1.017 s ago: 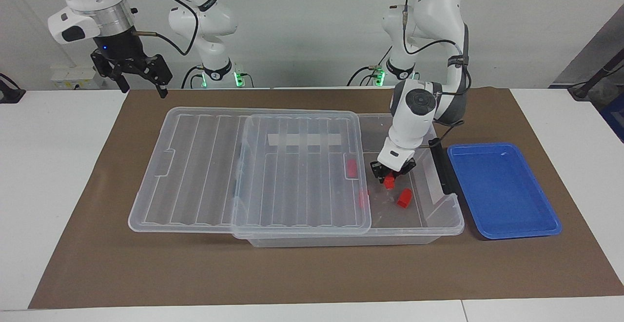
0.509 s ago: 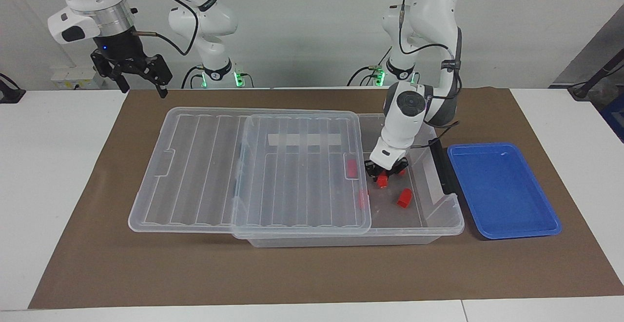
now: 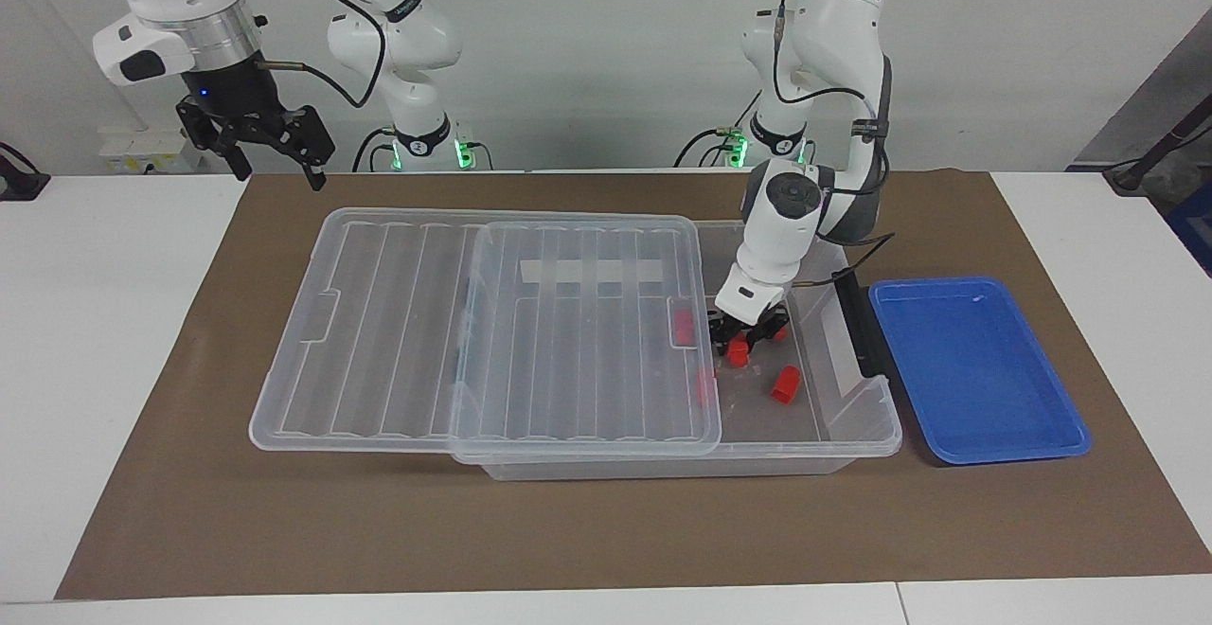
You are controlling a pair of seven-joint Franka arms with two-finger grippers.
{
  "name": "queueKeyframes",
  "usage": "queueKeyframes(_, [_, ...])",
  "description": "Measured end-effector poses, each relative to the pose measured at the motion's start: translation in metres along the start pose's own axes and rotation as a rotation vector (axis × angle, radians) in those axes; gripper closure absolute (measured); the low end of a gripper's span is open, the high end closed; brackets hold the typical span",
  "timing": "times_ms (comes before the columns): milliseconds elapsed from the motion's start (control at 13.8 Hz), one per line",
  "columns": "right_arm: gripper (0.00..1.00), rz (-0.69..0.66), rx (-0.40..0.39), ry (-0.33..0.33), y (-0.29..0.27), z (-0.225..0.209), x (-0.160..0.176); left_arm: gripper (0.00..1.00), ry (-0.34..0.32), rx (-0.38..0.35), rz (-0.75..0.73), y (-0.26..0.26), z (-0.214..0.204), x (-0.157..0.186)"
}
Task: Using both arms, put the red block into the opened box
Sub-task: 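Carry the red block with the left gripper over the open box, then lower the red block into the box and open the left gripper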
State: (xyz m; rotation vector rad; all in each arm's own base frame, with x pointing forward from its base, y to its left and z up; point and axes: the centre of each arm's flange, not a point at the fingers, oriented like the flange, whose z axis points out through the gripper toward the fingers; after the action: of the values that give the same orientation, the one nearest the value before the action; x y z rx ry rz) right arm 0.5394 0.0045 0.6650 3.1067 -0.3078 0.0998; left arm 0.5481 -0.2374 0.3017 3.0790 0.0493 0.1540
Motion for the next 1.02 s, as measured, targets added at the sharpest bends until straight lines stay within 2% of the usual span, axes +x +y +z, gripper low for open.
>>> queueKeyframes(73, [0.0,-0.003,0.0,-0.001,-0.001,0.0,-0.001,0.29,-0.003,0.001,0.0,0.0,0.001,-0.001])
queueKeyframes(218, [0.0,-0.011,0.001,0.0,-0.005,-0.001,-0.002,0.26,-0.004,0.002,0.0,-0.001,0.002,-0.001])
queueKeyframes(581, [0.0,-0.011,0.001,-0.001,-0.004,-0.002,-0.003,0.27,-0.028,0.016,-0.004,-0.001,-0.003,0.002])
queueKeyframes(1017, [0.0,0.005,-0.004,-0.007,0.004,0.002,0.001,0.28,-0.089,0.052,-0.014,0.0,-0.059,0.02])
